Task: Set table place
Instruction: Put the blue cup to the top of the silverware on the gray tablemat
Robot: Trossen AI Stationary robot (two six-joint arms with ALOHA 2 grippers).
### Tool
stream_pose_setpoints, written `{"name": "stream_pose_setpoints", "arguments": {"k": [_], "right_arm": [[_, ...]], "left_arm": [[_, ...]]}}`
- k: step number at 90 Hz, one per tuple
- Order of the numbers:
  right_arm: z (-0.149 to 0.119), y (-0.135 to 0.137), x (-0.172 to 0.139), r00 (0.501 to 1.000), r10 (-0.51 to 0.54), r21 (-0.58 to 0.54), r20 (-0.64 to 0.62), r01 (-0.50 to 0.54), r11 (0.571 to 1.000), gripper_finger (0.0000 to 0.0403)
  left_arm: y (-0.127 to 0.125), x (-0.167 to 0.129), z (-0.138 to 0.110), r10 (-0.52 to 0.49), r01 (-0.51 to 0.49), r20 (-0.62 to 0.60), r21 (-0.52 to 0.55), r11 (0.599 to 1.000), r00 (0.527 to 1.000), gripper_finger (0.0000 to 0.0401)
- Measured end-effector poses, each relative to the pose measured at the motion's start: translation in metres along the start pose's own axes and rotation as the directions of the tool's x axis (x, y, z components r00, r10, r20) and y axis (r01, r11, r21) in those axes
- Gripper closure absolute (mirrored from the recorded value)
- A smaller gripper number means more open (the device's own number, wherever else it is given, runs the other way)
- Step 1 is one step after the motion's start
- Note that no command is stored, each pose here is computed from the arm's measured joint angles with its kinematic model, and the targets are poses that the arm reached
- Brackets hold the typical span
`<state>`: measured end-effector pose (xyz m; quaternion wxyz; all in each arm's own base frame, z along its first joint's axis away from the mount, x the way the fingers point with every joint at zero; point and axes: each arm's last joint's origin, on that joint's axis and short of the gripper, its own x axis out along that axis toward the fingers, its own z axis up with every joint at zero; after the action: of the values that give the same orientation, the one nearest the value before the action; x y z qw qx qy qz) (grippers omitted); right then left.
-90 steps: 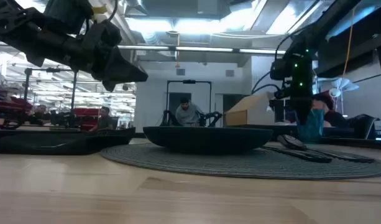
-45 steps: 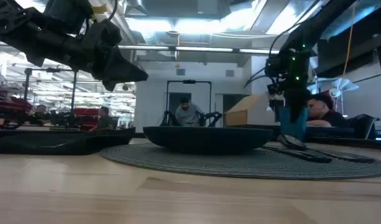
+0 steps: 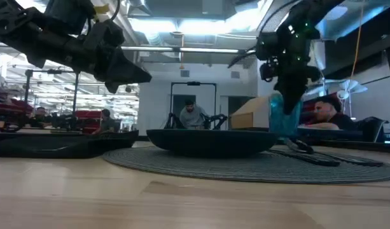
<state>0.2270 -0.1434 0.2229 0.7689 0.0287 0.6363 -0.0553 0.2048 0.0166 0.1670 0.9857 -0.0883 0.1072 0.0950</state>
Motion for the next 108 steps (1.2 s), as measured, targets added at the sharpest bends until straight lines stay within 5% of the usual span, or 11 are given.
{"name": "stream_pose_setpoints", "arguments": {"k": [23, 71, 108], "right_arm": [[0.011, 0.024, 0.001, 0.998, -0.06, -0.019, -0.018, 0.06, 0.998, 0.0398], [0.02, 0.048, 0.023, 0.992, 0.086, -0.05, -0.093, -0.091, 0.995, 0.0398], [0.021, 0.047, 0.028, 0.99, 0.091, -0.056, -0.105, -0.097, 0.994, 0.0397]], "left_arm": [[0.0, 0.0, 0.001, -0.002, 0.002, 0.008, -0.005, 1.0, 1.0, 0.0401], [0.0, 0.0, 0.002, -0.004, 0.004, 0.018, -0.013, 1.0, 1.0, 0.0401], [0.0, 0.0, 0.002, -0.004, 0.005, 0.017, -0.016, 1.0, 1.0, 0.0401]]}}
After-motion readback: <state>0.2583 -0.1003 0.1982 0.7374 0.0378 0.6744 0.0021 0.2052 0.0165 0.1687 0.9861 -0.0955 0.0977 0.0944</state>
